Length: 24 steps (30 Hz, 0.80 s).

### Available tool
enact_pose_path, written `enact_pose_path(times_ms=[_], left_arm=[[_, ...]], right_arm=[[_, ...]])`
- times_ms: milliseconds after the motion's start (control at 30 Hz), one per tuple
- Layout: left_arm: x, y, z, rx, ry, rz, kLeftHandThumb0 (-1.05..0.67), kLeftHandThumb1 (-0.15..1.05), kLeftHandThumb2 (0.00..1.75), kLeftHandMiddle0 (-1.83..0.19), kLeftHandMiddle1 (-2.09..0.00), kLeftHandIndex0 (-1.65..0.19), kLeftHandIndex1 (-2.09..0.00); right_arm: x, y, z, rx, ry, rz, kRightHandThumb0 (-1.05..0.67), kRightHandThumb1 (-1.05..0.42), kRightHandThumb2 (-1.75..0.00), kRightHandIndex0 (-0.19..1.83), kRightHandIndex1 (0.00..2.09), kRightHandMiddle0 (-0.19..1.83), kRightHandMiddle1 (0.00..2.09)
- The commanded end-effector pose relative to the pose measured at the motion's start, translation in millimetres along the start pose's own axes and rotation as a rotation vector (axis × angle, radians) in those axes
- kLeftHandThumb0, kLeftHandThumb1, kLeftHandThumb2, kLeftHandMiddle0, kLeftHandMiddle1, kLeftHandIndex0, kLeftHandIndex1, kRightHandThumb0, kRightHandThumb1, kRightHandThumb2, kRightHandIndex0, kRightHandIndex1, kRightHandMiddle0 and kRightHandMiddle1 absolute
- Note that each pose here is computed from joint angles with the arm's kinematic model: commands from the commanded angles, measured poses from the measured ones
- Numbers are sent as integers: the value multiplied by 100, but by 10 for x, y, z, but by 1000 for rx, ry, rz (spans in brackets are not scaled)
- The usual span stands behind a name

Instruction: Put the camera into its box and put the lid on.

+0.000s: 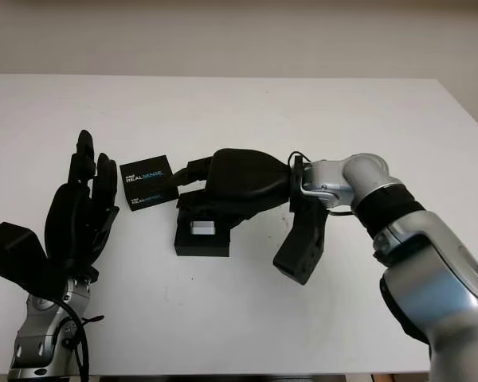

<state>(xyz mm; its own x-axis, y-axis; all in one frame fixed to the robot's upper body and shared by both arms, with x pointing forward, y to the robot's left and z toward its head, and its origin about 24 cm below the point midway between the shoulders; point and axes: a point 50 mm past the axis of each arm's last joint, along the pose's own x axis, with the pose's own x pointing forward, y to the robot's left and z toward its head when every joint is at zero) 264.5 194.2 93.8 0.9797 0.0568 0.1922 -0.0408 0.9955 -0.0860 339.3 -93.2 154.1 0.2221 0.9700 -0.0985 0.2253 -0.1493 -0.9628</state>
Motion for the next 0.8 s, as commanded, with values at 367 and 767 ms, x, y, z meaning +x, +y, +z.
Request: enact_pose_path(times_ms=[367,767], left_arm=[[-6,-23,33,2,-15,-7,-72,105,43,19,0,19,0],[-11,-33,34,-7,-21,0,-72,105,42,19,0,19,0]], right_arm=[[63,59,-6,-83,-24,25,-36,-87,-5,34,32,34,74],[108,92,6,-150,-61,43,-43,-85,-5,30,31,31,67]])
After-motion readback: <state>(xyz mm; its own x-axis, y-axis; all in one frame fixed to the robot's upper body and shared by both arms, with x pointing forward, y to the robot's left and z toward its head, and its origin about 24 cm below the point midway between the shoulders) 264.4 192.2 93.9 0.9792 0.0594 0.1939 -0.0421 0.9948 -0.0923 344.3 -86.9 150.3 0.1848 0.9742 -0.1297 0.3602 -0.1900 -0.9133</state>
